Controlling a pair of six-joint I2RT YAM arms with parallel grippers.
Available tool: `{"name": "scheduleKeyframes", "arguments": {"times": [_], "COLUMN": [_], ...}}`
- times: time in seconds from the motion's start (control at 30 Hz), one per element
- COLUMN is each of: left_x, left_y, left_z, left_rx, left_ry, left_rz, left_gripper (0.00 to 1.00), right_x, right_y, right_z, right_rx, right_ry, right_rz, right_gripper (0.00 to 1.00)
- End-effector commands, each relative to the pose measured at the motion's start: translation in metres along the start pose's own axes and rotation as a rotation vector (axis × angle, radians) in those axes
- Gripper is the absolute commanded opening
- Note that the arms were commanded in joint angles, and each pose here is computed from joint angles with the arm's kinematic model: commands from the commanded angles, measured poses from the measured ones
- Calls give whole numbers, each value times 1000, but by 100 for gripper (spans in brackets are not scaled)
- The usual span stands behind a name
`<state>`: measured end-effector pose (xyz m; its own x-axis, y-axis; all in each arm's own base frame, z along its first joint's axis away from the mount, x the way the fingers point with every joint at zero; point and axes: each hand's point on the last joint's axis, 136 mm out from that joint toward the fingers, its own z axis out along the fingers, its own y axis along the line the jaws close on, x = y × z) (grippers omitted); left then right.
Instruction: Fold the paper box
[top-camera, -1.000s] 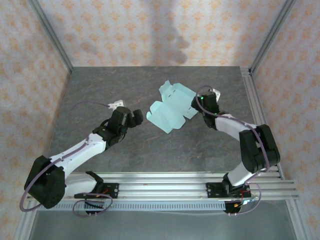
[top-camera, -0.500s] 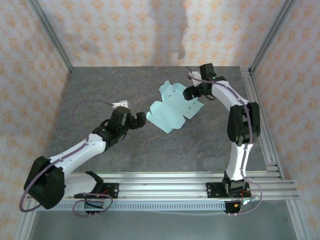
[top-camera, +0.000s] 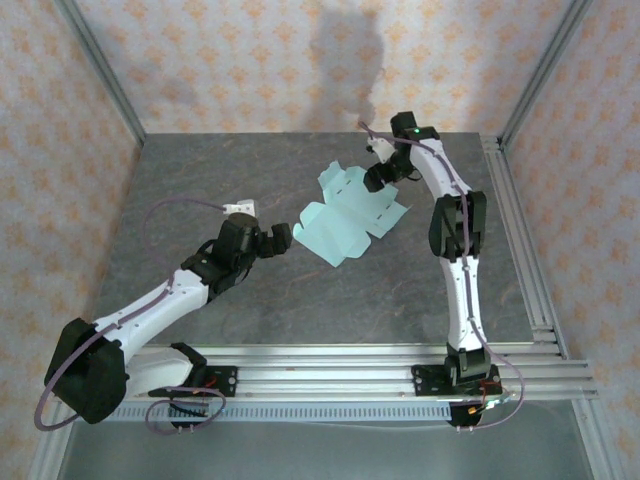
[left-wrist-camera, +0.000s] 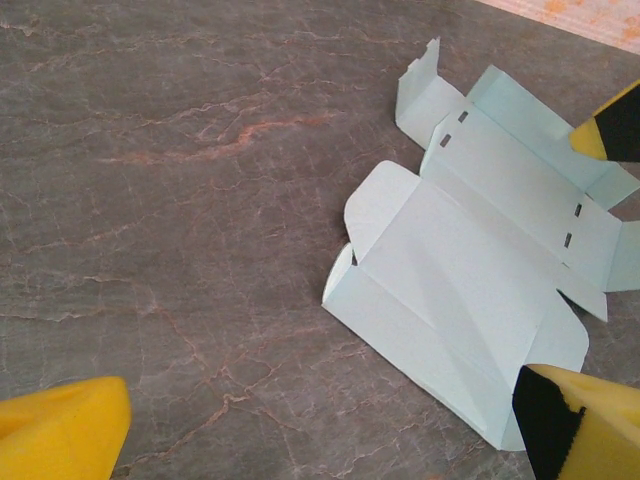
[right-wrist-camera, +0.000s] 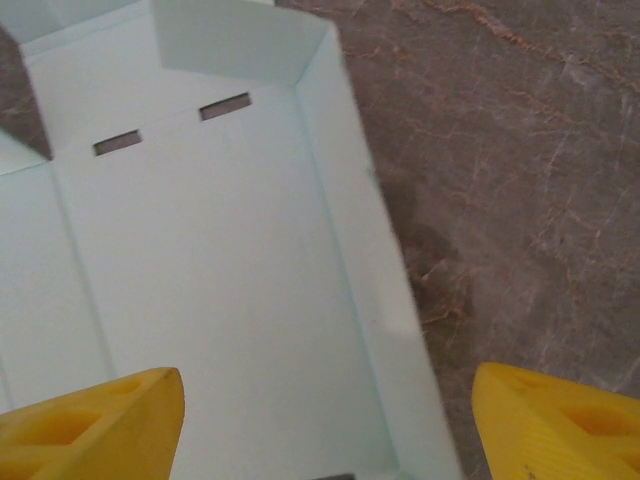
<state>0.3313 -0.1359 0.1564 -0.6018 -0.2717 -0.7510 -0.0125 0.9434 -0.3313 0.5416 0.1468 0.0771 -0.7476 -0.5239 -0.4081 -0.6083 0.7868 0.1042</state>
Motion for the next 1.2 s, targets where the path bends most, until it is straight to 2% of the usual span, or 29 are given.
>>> {"name": "scheduleKeyframes", "arguments": {"times": [0.0,0.1,0.17,0.37,0.57,0.67,0.87,1.0,1.17], "left_x": [-3,-2,-2,0,0,1,1,1,1], "left_y": [3,2,3,3,3,3,4,2,-2], "left_z": [-2,-2,-2,-1,-1,-1,0,1,4], "left_rx": [-13,-12,-12,-16,-13,-13,-16,-9,2], "left_ry": [-12,-10,-10,-3,-4,-1,-4,-1,8], "left_rz": [29,30,29,31,29,27,15,18,25], "left_gripper": [100,100,100,100,100,100,100,100,100], "right_x": [11,10,10,10,11,10,14,35,66], "right_y": [-9,-12,-14,-11,-9,-9,-14,-3,23], "right_z": [4,11,14,11,-2,-11,-26,-33,-40], "right_rx": [16,14,14,0,5,26,135,163,230], "right_ry": [65,70,72,72,66,44,-68,-107,-113], "right_rz": [0,-10,-19,-34,-24,12,215,350,380], "right_gripper": [76,73,66,30,5,4,4,2,3]}}
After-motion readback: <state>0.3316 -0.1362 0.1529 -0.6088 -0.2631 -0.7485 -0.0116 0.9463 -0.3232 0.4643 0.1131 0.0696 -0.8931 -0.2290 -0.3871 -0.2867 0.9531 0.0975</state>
